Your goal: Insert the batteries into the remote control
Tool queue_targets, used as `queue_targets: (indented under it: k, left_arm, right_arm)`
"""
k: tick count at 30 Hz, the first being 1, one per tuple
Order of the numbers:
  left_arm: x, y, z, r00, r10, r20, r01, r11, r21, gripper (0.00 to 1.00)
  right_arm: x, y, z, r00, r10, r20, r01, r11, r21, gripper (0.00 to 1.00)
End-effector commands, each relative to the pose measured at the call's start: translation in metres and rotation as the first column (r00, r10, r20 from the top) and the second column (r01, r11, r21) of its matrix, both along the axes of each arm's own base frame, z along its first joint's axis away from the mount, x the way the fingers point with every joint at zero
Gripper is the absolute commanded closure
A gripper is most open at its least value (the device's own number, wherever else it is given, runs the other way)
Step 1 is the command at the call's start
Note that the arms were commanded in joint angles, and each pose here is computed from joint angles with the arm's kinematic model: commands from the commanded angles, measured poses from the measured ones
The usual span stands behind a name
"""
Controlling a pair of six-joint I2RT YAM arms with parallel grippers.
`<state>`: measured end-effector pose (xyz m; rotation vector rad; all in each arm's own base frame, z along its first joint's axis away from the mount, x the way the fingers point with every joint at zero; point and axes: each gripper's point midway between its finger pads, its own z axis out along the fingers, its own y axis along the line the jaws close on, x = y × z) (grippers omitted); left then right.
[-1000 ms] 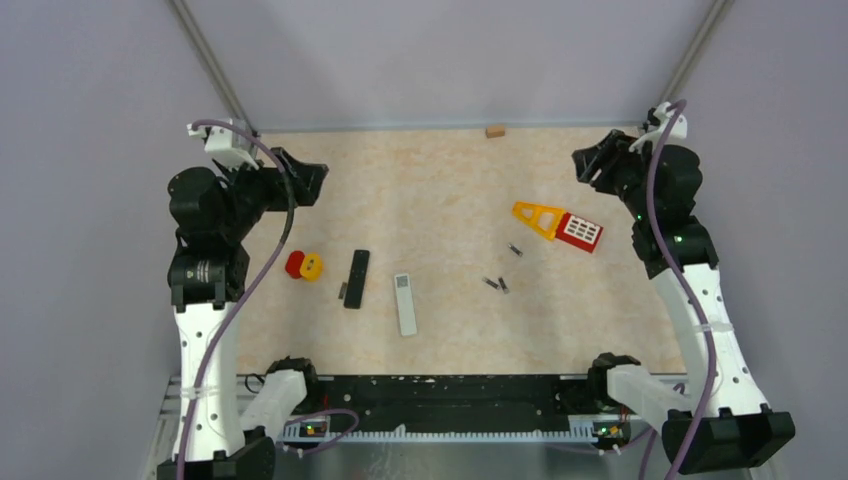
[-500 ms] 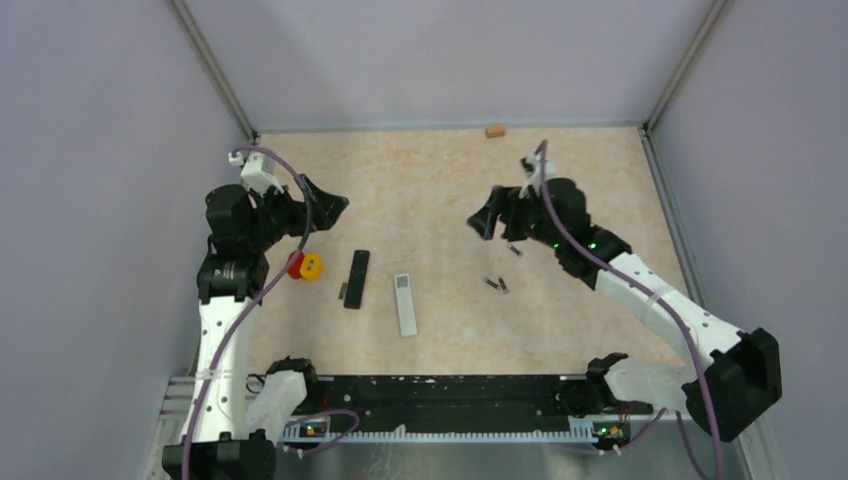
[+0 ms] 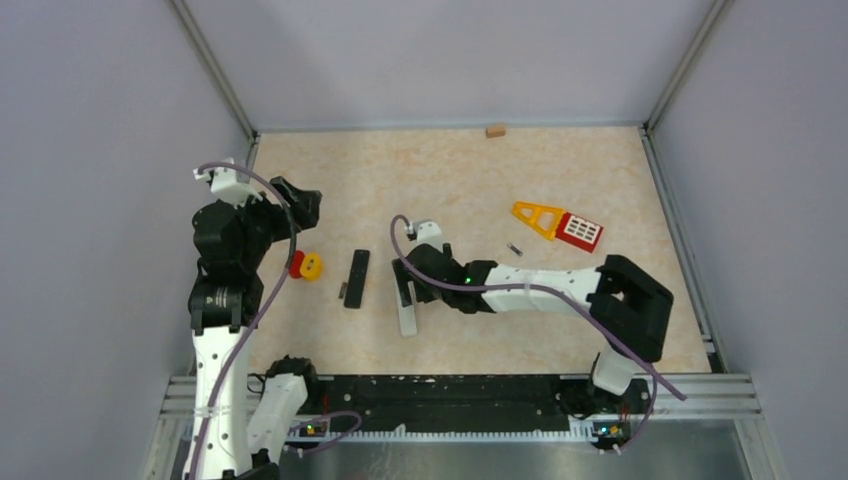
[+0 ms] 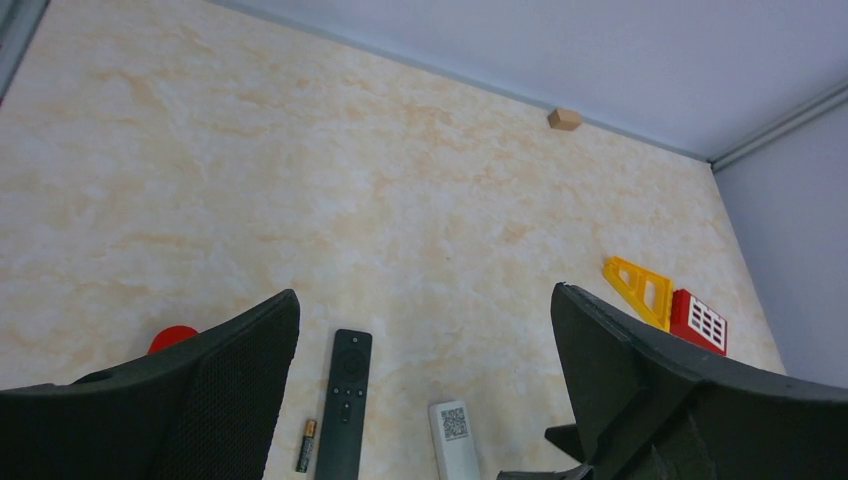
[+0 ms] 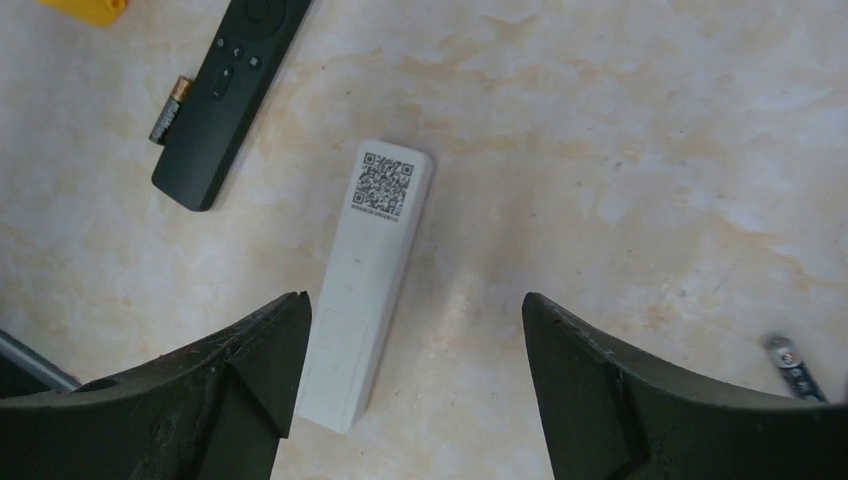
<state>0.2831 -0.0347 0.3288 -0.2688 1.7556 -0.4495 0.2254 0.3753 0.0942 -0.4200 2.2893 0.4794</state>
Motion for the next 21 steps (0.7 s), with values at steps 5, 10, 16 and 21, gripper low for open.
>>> queue_targets:
  k: [5, 10, 16, 21]
  left_arm:
    - [-0.003, 0.022, 0.008, 0.991, 0.131, 0.024, -0.132, 0.991, 0.015, 0.01]
    - [-0.003, 0.029, 0.002, 0.984, 0.177, 0.009, -0.177, 0.984, 0.009, 0.01]
    - [-0.006, 0.044, -0.004, 0.963, 0.270, -0.015, -0.270, 0.963, 0.005, 0.01]
    - [-0.007, 0.038, -0.007, 0.969, 0.244, -0.026, -0.245, 0.969, -0.019, 0.01]
  right_arm:
    - [-0.016, 0.041, -0.011, 0.999, 0.030, 0.017, -0.028, 0.997, -0.068, 0.18]
    - [-0.032, 0.049, -0.032, 0.997, 0.077, -0.020, -0.079, 0.988, -0.135, 0.17]
    - [-0.032, 0.042, -0.044, 0.999, 0.049, -0.013, -0.050, 0.975, -0.216, 0.28]
    - [-0.034, 0.041, -0.054, 0.998, 0.060, -0.032, -0.067, 0.967, -0.245, 0.39]
